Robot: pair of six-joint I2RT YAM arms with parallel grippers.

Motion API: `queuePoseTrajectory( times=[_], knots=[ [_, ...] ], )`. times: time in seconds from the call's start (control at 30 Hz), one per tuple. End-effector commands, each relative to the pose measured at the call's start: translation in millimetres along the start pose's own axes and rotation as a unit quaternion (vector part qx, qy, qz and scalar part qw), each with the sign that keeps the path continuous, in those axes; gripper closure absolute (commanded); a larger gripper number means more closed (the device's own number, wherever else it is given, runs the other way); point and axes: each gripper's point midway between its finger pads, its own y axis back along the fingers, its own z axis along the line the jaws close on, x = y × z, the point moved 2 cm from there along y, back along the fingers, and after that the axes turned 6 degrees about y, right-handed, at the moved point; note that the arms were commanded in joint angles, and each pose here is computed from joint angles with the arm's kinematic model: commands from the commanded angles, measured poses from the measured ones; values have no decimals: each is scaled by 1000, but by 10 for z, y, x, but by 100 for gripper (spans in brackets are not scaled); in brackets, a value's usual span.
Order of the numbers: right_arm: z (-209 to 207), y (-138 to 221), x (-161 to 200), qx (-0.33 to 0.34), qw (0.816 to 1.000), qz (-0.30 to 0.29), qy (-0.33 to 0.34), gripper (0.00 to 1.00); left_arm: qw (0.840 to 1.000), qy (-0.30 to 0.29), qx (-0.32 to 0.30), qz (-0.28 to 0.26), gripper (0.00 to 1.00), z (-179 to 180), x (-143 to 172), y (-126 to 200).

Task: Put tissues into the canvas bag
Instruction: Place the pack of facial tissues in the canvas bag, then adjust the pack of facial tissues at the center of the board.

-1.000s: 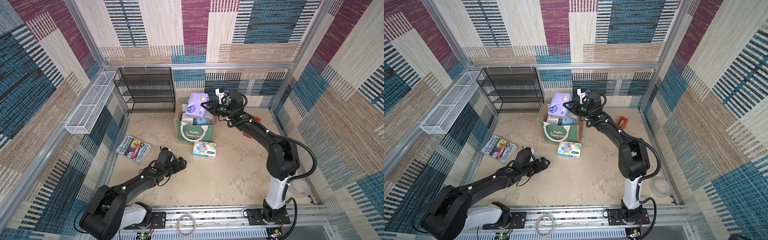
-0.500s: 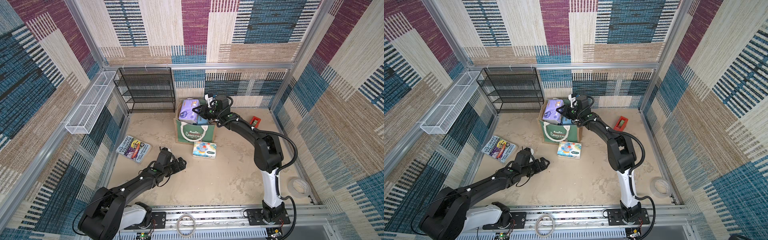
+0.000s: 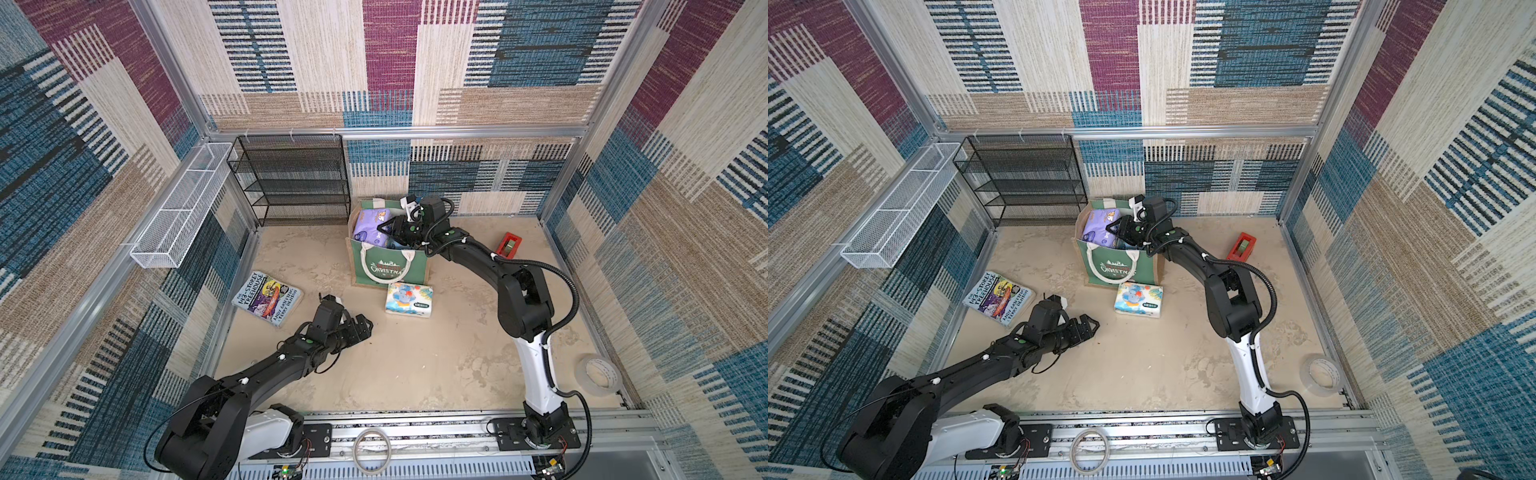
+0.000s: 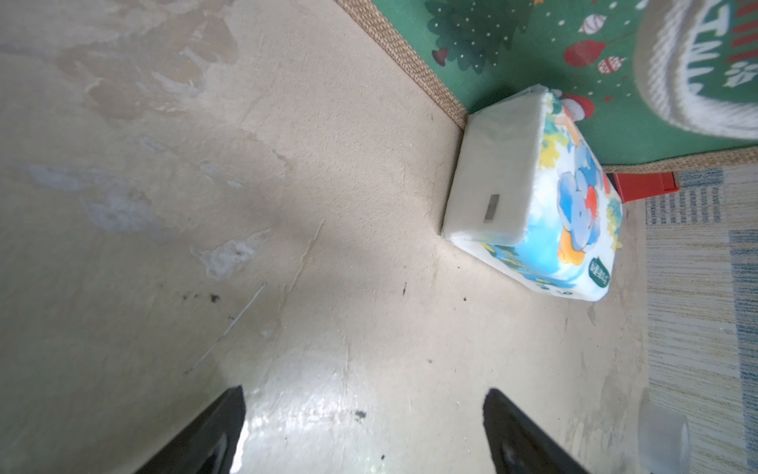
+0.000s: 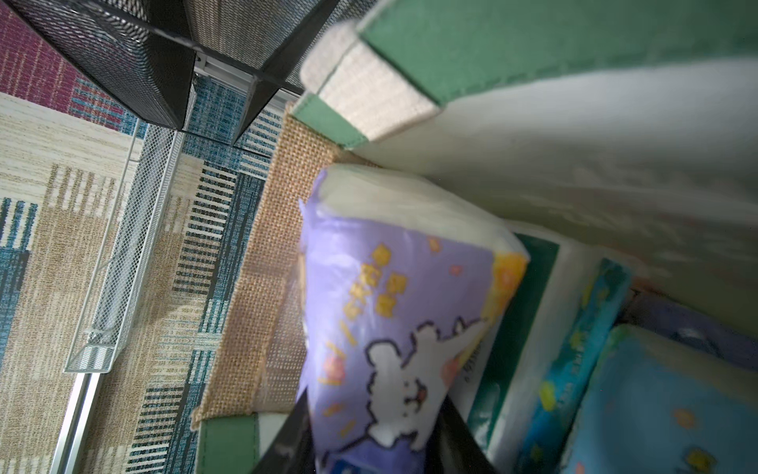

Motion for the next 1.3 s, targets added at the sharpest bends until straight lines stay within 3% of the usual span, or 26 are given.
queuePoseTrajectory(
  times=[0.0, 0.13, 0.57, 0.8, 1.0, 1.17, 1.27],
  knots=[
    [-1, 16, 34, 9, 1000, 8, 2, 59, 1000, 2, -2, -1, 5, 2, -7, 4],
    [17, 54, -1, 18, 1000, 0, 1, 54, 1000, 2, -1, 0, 6, -18, -15, 13],
    [520, 448, -426, 36, 994, -67, 79, 1, 1000, -3, 6, 5, 7, -93, -46, 2],
    [815, 830, -650, 70, 981, -117, 140, 1, 1000, -3, 15, 12, 8, -178, -72, -20],
    [1018, 1264, -636, 98, 956, -152, 231, 0, 999, -18, 33, 9, 8, -317, -140, -9],
    [808, 1687, -343, 149, 924, -192, 297, 10, 996, -22, 88, 20, 9, -552, -179, -74],
    [513, 1898, -147, 177, 919, -193, 295, 18, 993, -24, 113, 35, 11, -686, -192, -146]
  ],
)
